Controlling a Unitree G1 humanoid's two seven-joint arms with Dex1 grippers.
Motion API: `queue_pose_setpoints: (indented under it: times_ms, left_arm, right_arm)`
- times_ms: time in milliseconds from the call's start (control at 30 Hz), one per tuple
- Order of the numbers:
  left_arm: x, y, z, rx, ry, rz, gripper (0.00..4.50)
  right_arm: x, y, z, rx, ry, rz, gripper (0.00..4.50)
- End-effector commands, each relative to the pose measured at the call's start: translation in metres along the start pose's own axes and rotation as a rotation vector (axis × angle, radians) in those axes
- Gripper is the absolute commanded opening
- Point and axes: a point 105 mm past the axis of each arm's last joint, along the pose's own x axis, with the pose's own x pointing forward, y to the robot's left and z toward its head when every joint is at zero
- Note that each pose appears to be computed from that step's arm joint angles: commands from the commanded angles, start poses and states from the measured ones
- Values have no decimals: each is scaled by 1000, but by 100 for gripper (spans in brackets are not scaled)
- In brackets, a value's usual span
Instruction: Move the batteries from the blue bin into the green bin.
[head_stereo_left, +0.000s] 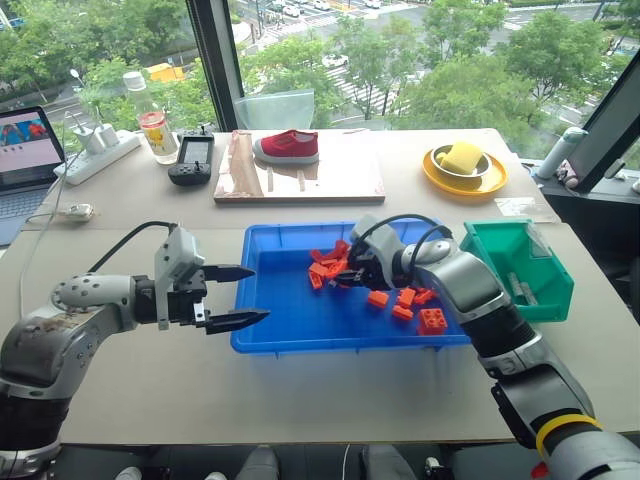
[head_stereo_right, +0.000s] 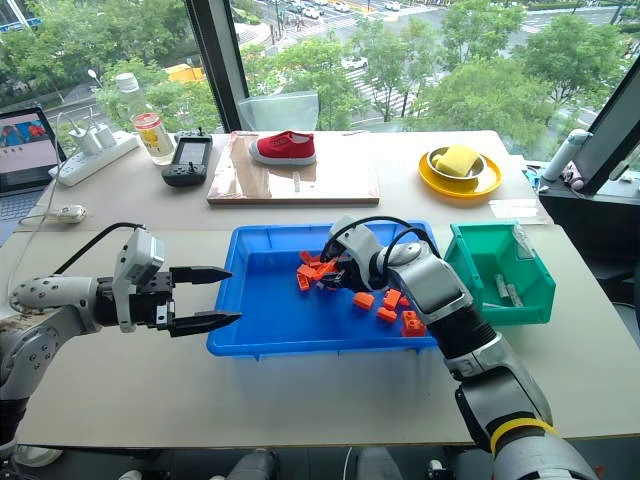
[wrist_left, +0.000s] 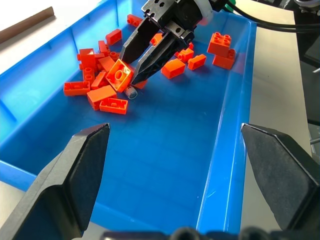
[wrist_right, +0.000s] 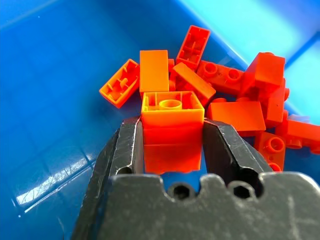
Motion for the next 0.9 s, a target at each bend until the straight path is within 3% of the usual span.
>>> queue_pose_setpoints:
  times_ms: [33,167,300,467,500,567,667,833,900]
  left_arm:
    - [-1,-1,11,43,-30,4,450]
    - [-1,-2,11,44,-31,4,450]
    - [-2,-3,10,39,-30,6,450]
    - [-4,-5,8,29,-16,-1,450]
    - [-4,-5,8,30,-16,1,450]
    - [-4,-5,8,30,-16,4,450]
    - [-4,-4,8,29,-14,4,450]
    - [-2,-4,9,30,-21,0,450]
    - [-1,-4,9,30,-23,0,450]
  right_arm:
    - [-17,-7,24,-35,-86,-46,146]
    - [-52,-27,37,-11,-144,-138,146]
    - [-104,-49,18,-1,-80,-285,146]
    - [-108,-35,-10,18,-17,-304,146]
    - [-108,-34,-12,19,-9,-313,247]
    - [-108,-31,-11,8,-13,-319,305]
    - [-100,-22,15,-66,-80,-300,401]
    - [-65,2,51,-81,-158,-174,401]
    - [-48,18,49,-95,-141,-94,401]
